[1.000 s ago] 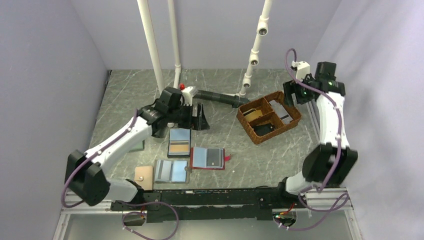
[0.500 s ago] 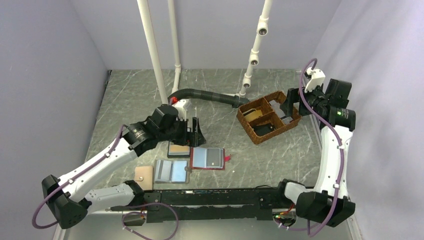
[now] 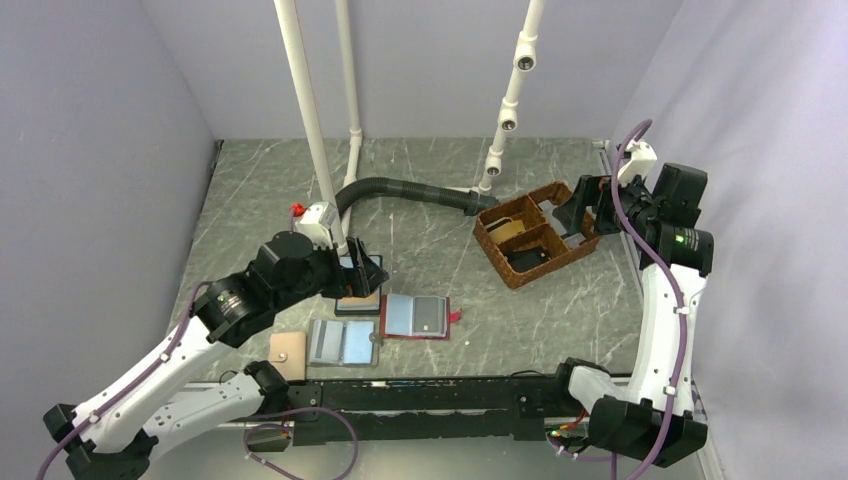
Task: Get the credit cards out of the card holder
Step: Reset both arms
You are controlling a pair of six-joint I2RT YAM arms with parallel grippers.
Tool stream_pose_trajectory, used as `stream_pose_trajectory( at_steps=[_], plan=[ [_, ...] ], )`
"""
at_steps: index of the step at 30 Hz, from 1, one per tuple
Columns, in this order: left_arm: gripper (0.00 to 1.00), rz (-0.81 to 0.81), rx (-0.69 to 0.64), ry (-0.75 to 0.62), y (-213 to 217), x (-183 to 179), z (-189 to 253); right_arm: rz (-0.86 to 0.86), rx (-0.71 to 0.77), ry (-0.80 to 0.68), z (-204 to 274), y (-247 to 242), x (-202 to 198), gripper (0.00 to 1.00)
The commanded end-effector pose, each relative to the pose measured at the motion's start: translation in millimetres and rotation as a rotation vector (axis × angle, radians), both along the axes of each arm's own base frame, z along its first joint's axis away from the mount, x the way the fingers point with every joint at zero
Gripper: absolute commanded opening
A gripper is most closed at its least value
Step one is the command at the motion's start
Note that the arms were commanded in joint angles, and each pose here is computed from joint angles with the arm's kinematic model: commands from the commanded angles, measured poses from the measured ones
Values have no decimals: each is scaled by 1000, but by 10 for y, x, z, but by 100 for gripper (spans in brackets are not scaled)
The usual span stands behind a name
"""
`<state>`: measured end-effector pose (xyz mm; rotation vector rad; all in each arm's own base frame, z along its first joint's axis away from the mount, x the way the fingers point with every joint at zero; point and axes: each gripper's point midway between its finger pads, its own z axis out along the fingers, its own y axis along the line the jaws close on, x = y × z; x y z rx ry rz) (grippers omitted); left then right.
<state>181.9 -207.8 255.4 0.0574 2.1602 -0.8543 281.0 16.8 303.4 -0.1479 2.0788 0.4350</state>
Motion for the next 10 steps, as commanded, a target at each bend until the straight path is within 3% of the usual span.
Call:
stream_pose_trajectory(
  at_steps=[1,10],
  plan=[
    [99,20,40,8,24,49,-45,-57,28,-30,99,-34,34,100],
    [99,96,4,34,68,90,-146,-22,19,-30,67,6,-10,100]
  ],
)
